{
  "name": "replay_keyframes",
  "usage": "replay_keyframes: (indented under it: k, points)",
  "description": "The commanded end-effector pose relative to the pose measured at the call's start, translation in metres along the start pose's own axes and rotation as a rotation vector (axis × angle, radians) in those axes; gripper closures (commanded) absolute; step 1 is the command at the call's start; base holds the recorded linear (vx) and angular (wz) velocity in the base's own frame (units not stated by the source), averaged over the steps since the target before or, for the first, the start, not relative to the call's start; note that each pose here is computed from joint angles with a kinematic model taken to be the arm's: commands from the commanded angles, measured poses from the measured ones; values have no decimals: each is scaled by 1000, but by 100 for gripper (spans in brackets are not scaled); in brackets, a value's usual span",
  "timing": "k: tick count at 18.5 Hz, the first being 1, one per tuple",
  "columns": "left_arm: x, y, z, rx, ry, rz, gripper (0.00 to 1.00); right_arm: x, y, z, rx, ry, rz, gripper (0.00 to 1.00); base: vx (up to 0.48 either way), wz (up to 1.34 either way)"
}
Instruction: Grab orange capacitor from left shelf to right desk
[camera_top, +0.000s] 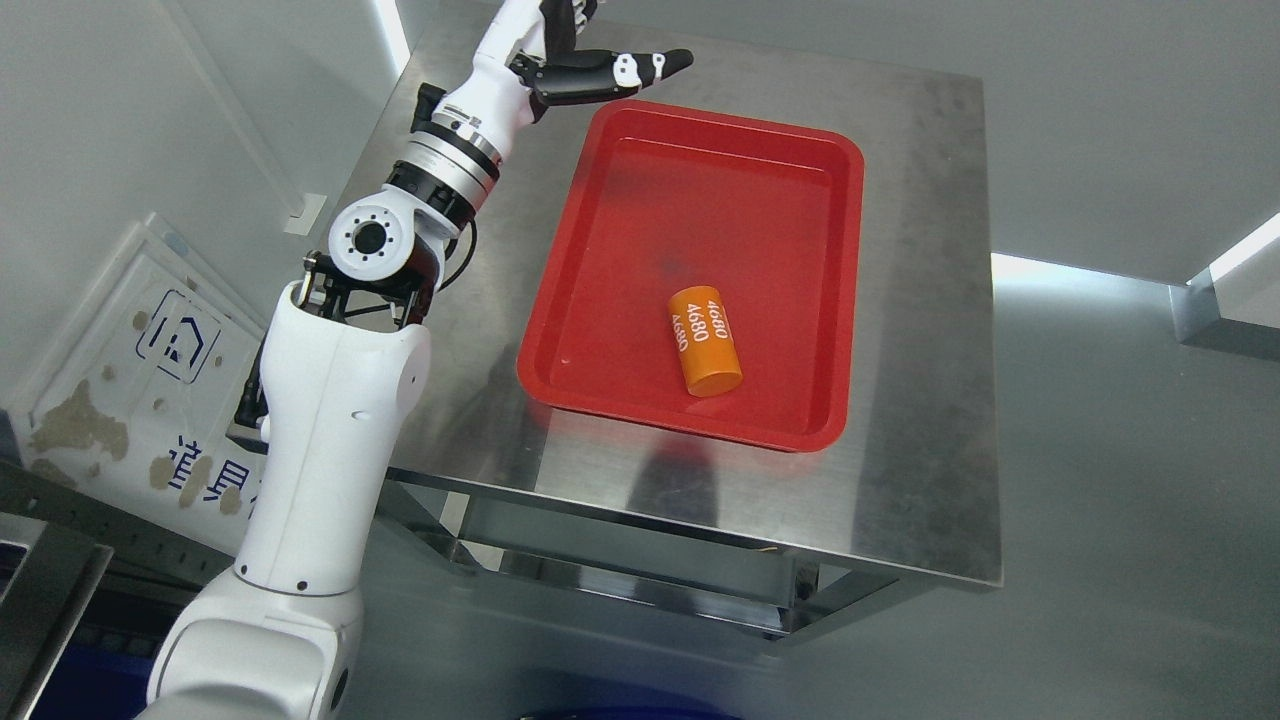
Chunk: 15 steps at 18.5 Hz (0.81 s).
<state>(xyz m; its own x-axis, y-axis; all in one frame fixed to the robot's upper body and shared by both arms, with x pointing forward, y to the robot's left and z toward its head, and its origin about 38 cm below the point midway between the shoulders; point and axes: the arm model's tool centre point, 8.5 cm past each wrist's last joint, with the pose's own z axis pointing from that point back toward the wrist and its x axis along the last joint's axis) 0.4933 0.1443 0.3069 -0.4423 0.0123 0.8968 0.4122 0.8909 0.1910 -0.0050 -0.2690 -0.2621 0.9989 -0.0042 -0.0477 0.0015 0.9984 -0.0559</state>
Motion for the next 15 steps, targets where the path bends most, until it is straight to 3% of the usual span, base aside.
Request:
replay_keyframes:
  k: [1, 3, 6, 15]
  points:
    - [7, 74, 52, 235, -21, -29, 0, 13, -11, 0, -16, -39, -10, 0, 0, 0]
    - [0, 68, 72, 263, 13, -124, 0, 13, -11, 0, -16, -39, -10, 0, 0, 0]
    - [-5, 89, 90, 256, 78, -217, 0, 13, -11, 0, -16, -41, -10, 0, 0, 0]
    - [-37, 80, 121, 254, 149, -233, 0, 13, -11, 0, -16, -39, -10, 0, 0, 0]
